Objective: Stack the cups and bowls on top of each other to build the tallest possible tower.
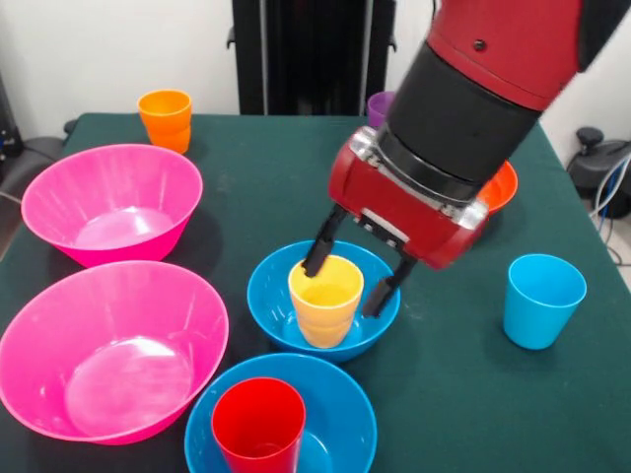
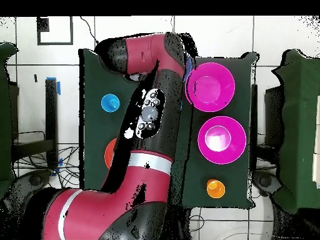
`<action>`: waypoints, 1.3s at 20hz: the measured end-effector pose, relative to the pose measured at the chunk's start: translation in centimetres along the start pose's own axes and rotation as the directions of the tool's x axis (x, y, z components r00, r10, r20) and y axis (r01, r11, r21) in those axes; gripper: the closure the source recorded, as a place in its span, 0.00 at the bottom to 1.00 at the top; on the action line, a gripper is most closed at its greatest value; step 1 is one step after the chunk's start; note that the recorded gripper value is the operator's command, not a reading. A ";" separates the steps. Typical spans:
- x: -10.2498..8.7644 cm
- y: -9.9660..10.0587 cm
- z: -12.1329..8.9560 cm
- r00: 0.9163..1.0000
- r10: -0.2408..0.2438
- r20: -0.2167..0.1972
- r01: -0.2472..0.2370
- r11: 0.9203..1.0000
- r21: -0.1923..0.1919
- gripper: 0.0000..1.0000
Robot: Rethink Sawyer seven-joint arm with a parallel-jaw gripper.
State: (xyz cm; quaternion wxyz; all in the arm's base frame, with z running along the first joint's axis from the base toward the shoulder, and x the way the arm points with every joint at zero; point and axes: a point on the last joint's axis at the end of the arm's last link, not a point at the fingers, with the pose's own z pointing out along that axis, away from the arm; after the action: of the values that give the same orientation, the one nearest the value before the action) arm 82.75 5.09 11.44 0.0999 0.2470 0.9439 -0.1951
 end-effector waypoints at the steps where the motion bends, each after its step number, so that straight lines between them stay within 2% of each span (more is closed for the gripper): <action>1: -0.3 0.5 -0.2 1.000 -0.003 0.011 0.003 1.000 -0.006 0.00; 9: -3.1 3.5 -2.7 0.996 -0.006 0.093 0.012 0.998 -0.061 0.00; 16: -4.0 6.6 -3.9 0.992 -0.009 0.127 0.024 0.993 -0.112 0.00; 21: -3.8 7.6 -3.4 0.991 -0.019 0.136 0.035 0.992 -0.118 0.00; 26: -3.3 8.0 -2.0 0.990 -0.035 0.139 0.049 0.994 -0.099 0.00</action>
State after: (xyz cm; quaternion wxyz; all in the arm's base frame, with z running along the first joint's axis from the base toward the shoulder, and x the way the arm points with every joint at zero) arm 89.43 10.95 11.61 0.1729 0.2078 0.9485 -0.1651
